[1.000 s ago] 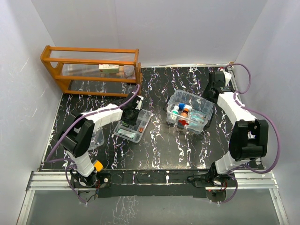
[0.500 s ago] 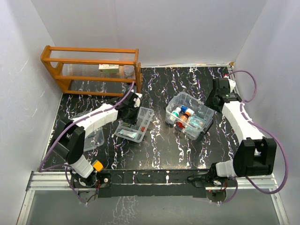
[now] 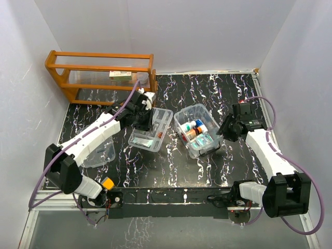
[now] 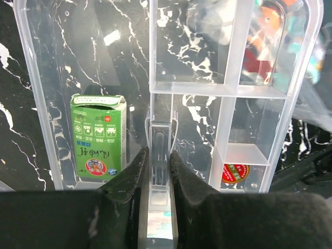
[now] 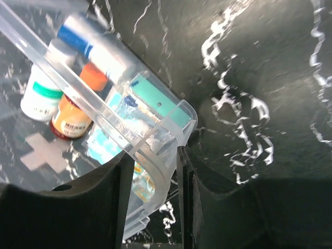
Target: Organize the medicine kit
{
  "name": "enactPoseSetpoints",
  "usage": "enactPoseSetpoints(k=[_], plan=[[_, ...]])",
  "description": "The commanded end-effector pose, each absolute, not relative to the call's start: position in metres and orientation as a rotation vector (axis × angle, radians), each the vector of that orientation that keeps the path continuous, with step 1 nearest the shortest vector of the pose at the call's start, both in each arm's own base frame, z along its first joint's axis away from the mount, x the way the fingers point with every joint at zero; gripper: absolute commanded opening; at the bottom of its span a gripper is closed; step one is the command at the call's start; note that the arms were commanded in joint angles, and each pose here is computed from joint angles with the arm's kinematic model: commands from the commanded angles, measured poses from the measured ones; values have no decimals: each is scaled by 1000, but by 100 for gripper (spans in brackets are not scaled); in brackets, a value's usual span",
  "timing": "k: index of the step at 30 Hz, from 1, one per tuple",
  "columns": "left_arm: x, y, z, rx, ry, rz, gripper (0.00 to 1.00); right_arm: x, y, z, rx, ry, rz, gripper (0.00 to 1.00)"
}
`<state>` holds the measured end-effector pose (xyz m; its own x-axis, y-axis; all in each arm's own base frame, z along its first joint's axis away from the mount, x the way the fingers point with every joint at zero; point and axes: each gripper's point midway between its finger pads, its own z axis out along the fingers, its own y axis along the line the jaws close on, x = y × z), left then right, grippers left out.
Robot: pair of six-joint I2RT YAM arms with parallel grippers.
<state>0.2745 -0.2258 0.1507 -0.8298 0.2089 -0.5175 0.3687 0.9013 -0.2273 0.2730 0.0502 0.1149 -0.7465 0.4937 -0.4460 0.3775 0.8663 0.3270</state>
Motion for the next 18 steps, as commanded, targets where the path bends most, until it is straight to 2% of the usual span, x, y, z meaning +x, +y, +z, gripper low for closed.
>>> enactPoseSetpoints(k=[1,11,18], plan=[[258,-234,191,402,2534,-538,0,264,93,122,553,2520,518,35],[254,-262,206,382,2549,-533,0,261,170,128,285,2449,631,38],[272,-286,211,239,2552,-492,0,273,170,124,348,2369,607,38]])
